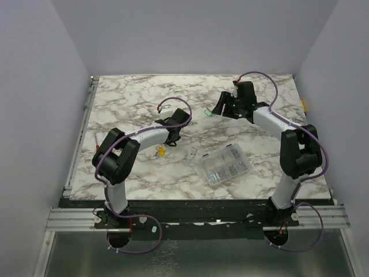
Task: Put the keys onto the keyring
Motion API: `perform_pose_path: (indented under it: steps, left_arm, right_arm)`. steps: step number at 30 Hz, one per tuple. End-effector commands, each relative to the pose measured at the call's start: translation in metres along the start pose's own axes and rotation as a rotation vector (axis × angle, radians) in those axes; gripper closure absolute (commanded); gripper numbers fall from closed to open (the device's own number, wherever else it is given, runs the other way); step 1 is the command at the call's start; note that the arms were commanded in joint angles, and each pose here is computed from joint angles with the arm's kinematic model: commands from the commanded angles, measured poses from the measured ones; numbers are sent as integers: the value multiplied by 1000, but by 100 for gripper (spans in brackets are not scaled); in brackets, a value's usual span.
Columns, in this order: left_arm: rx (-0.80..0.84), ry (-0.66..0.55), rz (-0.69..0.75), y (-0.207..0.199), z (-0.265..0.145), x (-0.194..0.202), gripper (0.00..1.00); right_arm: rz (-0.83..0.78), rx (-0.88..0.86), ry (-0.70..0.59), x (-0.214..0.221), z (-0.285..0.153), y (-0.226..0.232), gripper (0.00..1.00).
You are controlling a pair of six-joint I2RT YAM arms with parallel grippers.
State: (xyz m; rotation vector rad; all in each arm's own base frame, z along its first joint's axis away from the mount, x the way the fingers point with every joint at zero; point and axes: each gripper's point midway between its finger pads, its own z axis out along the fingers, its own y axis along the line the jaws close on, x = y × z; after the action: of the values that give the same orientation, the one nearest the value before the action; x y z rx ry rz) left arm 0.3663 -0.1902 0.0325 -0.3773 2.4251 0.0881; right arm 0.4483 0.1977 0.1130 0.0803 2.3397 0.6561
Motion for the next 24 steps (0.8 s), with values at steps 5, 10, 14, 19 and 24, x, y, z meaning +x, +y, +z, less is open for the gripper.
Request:
perform_pose_path:
  steps: [5,10,14,19,24]
  left_arm:
    - [54,3,13,-4,-23,-7,75]
    - [63,-9,24,2,-31,-9,87]
    - [55,-12,36,6,-31,-8,82]
    - [76,-6,41,-1,-32,-6,67]
    - [91,-17,114,-12,-33,1,56]
  right_arm:
    - [-3,-31,8,4,0,7,34]
    - [0,-34,12,5,1,7,34]
    - [-1,-40,17,6,2,8,34]
    - [-1,-43,19,7,2,8,34]
    - [-1,-44,20,6,1,9,34]
